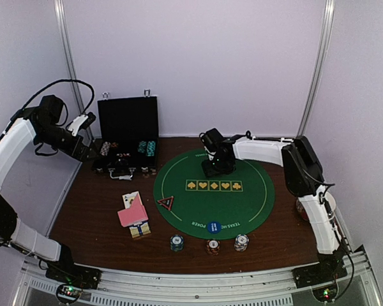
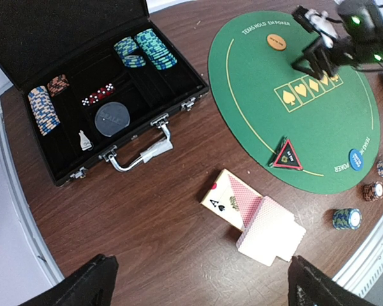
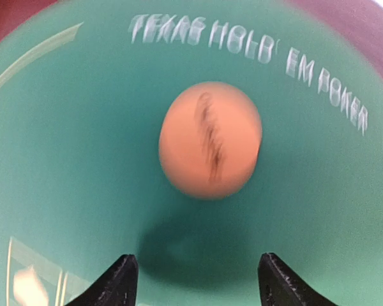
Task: Distribute texas hold em gaming equipment
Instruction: Move the big blind button to the big blind area, then move the small blind button to the small blind area.
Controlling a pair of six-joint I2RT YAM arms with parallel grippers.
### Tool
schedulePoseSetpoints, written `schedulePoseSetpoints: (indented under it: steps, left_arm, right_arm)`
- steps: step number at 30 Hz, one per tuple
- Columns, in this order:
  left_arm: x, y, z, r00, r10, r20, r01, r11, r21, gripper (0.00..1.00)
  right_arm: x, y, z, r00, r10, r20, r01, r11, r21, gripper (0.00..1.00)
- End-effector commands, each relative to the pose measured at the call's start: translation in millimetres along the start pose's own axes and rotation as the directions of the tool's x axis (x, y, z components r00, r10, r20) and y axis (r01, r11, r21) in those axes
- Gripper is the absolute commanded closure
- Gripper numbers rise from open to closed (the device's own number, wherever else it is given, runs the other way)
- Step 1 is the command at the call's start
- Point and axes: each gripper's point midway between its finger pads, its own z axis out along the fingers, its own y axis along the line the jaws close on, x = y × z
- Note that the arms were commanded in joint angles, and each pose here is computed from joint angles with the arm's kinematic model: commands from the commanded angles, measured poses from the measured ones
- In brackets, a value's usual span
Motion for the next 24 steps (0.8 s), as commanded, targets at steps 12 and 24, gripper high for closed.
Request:
schedulePoseSetpoints:
  steps: [12,24]
  left_arm:
    - [1.7,-10.4,-15.8,0.999,0.028,0.024,-0.028,1.0,0.007,0.02]
    - [7.8,-14.5,-17.0,0.999,0.038,0.012,-0.038,0.999,0.017,0.02]
  right_arm:
    - [140.8,79.4,-140.9,0.952,-0.283,-0.116,0.256,0.944,-0.208,0.27]
    - [182.8,100.2,-126.1,0.901,-0.393,-0.184,0.355,0.911,-0.208,0.27]
